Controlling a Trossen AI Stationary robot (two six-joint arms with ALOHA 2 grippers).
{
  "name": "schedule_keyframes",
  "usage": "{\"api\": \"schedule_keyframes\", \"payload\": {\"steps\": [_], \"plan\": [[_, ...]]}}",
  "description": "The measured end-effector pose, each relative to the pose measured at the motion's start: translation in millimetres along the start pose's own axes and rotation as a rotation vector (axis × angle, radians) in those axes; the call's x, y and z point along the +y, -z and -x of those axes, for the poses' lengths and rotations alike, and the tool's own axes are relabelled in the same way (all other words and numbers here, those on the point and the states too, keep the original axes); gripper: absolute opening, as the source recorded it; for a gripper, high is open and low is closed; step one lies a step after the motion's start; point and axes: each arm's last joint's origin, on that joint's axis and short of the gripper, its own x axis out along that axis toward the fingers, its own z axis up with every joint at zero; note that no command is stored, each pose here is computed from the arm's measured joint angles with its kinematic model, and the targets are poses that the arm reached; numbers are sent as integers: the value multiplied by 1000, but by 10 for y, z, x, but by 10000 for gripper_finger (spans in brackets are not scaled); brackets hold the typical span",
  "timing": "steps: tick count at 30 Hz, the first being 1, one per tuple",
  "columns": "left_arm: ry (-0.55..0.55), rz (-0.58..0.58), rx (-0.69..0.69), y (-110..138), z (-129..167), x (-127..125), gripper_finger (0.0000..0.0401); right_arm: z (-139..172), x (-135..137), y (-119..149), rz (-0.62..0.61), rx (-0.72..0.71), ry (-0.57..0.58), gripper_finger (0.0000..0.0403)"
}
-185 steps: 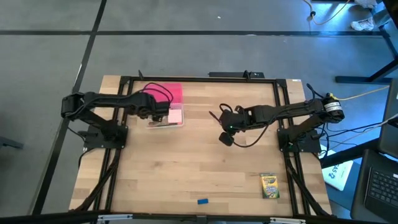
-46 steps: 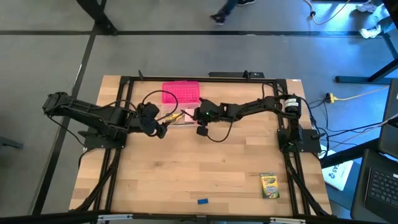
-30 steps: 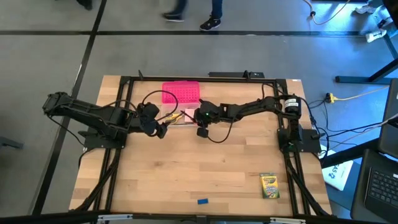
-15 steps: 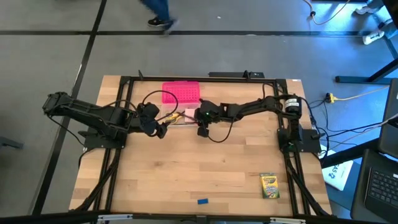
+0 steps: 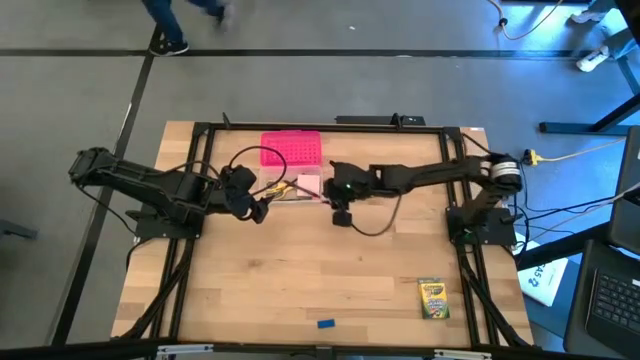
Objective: Pack school essentials
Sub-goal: Put the yellow crayon box into the pink supply box
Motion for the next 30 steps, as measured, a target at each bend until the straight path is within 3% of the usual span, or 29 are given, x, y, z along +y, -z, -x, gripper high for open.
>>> {"api": "schedule_keyframes", "payload": {"steps": [10,14,24,30], "plan": [[124,-180,43,193,98,-226,396,530,692,-86,181,-5,-149,118],[167,-241,64,332,97,-386,396,736,950,-42,161,30,-190,118],[229,-296,70,584,-14,-723,396,1198,1301,201,-181,203,-88,118],[293,-312,30,612,-3,-842,396,1325,1433,412,-536,417,-38,118]]}}
